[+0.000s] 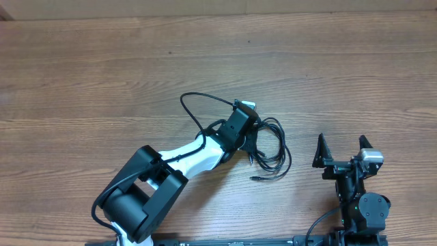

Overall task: Untangle cables
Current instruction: 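Reach the left gripper forward and grasp the black cable bundle, then lift the bundle with the left gripper and raise the right gripper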

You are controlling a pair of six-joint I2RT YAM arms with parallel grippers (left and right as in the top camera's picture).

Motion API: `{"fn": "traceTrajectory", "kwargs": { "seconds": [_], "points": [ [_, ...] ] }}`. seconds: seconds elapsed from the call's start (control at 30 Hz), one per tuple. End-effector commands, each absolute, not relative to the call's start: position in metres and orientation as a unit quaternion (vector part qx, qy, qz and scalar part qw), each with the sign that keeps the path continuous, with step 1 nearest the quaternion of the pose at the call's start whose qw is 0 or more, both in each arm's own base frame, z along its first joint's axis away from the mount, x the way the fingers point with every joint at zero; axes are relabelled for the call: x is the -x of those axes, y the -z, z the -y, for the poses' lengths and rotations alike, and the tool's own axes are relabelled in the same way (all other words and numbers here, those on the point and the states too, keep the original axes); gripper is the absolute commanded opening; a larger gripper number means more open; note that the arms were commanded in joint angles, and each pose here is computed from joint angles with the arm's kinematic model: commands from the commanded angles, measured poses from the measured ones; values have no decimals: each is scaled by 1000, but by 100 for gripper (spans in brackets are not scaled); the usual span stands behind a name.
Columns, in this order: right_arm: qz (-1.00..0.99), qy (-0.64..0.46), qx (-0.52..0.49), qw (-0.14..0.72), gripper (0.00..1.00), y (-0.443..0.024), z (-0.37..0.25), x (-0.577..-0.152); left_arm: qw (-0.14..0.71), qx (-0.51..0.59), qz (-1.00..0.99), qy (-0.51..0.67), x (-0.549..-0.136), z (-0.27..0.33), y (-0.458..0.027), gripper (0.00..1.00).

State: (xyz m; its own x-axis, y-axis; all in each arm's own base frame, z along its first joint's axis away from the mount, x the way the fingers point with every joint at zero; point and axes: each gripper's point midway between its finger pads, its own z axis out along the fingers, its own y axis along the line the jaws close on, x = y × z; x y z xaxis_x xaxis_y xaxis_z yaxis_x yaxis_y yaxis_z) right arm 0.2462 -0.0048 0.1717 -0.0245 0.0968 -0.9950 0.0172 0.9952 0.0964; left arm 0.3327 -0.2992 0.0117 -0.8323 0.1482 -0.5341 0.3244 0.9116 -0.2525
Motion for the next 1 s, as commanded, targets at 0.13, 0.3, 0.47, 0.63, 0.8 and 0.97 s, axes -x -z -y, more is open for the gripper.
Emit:
{"fn": "traceTrajectory", "kwargs": {
  "seconds": [0.13, 0.3, 0.47, 0.63, 0.8, 0.97],
  "points": [
    [-715, -30, -38, 698, 100, -169, 4, -246, 267, -126, -941, 166, -337, 304, -10, 20],
    [-715, -30, -38, 698, 100, -169, 4, -246, 274, -119, -943, 144, -341, 295, -9, 4],
    [-715, -30, -38, 698, 100, -169, 4, -246, 301, -91, -942, 115, -356, 277, -20, 4],
    [-715, -30, -38, 698, 100, -169, 4, -246, 329, -61, -935, 118, -368, 254, -72, 4],
    [-715, -30, -38, 698, 100, -169, 4, -246, 358, -35, -924, 129, -354, 217, -146, 4],
    [-715, -30, -38, 698, 100, -169, 4, -246, 358, -33, -925, 126, -330, 198, -173, 4]
  ]
}}
